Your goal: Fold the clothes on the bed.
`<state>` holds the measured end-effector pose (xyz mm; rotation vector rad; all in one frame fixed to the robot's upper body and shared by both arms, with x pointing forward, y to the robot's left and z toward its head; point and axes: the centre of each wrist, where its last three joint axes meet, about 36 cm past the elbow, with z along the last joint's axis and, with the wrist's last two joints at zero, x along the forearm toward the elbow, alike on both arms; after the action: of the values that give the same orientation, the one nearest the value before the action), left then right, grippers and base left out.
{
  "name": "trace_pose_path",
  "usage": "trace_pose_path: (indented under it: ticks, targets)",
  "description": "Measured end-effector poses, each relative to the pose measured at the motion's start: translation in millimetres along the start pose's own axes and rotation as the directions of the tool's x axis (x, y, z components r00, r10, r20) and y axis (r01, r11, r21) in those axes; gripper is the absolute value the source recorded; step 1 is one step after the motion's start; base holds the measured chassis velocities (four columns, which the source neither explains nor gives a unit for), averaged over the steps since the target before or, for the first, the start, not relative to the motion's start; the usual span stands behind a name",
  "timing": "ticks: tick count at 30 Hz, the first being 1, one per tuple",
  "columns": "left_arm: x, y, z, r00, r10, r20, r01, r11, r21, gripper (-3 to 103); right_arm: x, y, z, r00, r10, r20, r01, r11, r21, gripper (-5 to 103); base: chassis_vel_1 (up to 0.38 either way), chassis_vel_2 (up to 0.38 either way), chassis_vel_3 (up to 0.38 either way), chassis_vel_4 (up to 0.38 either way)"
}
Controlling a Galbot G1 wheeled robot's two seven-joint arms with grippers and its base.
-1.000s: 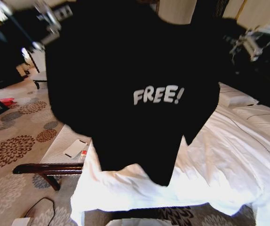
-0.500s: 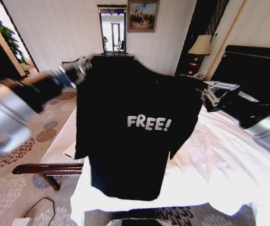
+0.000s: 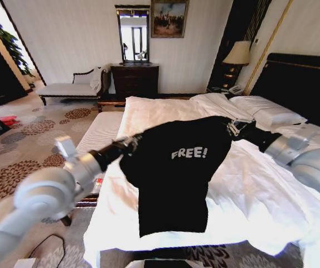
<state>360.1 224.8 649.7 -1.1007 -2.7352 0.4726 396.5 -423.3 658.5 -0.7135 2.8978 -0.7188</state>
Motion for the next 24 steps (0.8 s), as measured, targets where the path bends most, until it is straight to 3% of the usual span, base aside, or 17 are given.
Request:
trace_pose_path:
  ticks: [4,9,16,24]
  targets:
    - [-27,18.8,0,1.000,-0.015,0.000,0.015,1.000,0.012,1,1,-13,17,0.999,0.027,-0.027,-0.027,1.000,-0.012,1,0.000,0.000,0.000,0.000]
    - [-59,52.8,2,0.998,-0.059,-0.029,0.060,0.997,0.041,1,-8,-24,60,0.996,0.073,-0.058,-0.078,0.993,-0.092,1,0.000,0.000,0.000,0.000]
    - [-89,83.9,26,0.991,-0.110,-0.079,0.114,0.992,0.049,1,-45,-13,116,0.995,0.091,-0.043,-0.097,0.977,-0.189,1,0.000,0.000,0.000,0.000]
    - [-121,109.2,48,0.983,-0.146,-0.111,0.152,0.988,0.043,1,-98,10,169,0.996,0.066,-0.067,-0.080,0.966,-0.246,1,0.000,0.000,0.000,0.000]
